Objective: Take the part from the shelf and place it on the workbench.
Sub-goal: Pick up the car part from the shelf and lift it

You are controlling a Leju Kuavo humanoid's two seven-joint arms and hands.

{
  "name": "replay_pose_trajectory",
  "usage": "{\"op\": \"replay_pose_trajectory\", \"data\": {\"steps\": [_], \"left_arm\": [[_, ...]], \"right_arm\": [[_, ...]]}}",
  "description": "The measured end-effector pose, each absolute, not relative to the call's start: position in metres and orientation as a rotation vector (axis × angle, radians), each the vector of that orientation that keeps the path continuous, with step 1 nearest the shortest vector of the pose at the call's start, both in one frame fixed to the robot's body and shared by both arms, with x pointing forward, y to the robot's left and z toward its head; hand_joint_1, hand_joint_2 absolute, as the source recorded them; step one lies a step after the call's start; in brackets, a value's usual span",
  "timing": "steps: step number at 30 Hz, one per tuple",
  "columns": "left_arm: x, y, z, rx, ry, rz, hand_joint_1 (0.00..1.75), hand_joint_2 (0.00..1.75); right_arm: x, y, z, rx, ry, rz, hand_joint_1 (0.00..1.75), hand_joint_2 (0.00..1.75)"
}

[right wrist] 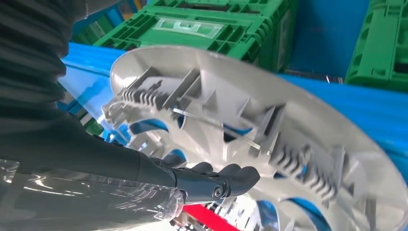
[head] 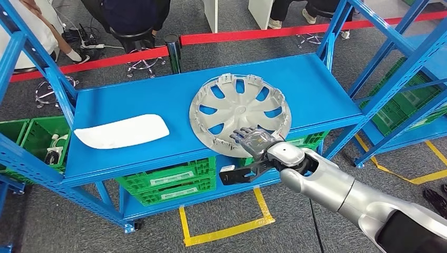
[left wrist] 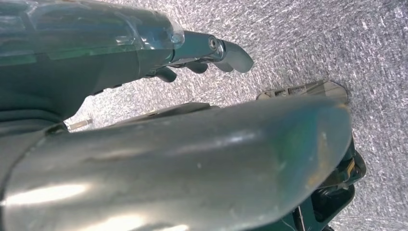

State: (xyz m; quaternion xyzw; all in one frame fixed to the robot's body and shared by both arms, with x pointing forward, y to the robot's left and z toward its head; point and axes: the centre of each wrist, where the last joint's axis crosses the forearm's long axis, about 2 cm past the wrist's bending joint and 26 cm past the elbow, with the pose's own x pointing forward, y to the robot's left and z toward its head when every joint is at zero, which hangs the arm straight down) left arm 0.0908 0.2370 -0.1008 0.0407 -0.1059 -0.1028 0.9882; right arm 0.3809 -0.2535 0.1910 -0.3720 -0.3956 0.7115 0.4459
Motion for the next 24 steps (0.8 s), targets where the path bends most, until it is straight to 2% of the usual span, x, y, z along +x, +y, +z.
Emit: {"op": "replay_pose_trajectory", "data": {"steps": [24], "left_arm": [[0.088,0.238,-0.102,0.083,-0.204,-0.205,0.00,0.00]], "right_arm": [[0.388,-0.266,0.179,-0.993,-0.945,1.685,0.00,1.75]]}}
